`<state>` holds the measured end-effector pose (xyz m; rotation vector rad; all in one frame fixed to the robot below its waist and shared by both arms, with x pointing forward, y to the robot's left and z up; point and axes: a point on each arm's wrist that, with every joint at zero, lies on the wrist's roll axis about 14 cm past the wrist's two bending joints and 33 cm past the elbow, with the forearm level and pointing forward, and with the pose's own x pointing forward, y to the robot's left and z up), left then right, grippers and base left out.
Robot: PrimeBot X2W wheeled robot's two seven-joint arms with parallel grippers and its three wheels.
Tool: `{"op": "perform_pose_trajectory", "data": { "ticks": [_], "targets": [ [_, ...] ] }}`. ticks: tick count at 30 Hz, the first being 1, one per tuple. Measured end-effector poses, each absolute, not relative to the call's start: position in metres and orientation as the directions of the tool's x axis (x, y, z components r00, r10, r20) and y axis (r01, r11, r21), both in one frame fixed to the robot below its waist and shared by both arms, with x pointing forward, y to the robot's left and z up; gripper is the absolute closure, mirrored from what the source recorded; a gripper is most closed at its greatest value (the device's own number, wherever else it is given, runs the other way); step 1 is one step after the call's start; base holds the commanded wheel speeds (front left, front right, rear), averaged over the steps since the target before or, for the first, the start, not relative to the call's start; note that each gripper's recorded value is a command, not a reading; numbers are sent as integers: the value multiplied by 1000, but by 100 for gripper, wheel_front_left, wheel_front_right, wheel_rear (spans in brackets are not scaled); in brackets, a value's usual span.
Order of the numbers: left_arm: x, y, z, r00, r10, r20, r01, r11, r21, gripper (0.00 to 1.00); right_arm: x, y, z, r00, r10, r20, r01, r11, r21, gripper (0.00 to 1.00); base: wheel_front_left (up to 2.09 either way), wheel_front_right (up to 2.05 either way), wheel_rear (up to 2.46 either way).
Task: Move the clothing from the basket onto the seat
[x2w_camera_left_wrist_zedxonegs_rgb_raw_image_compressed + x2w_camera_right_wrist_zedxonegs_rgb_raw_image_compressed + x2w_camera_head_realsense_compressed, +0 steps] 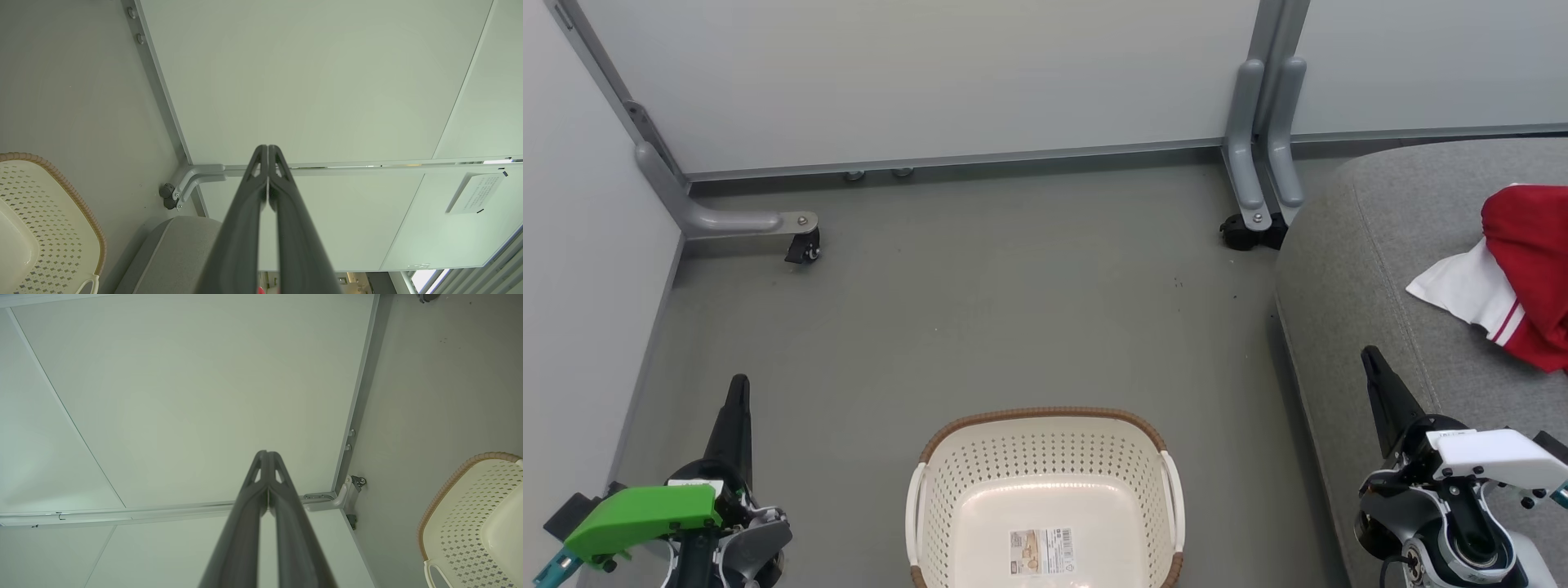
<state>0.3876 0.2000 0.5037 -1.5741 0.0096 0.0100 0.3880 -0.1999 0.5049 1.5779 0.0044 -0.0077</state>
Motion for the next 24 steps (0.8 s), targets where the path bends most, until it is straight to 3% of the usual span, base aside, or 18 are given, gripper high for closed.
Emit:
{"op": "perform_pose_trajectory", "data": {
  "ticks": [24],
  "targets": [
    [388,200,504,1000,0,-12,-12,-3,-1000,100,388,-200,505,1000,-2,-8,8,-6,1000,100,0,0,0]
  ]
}}
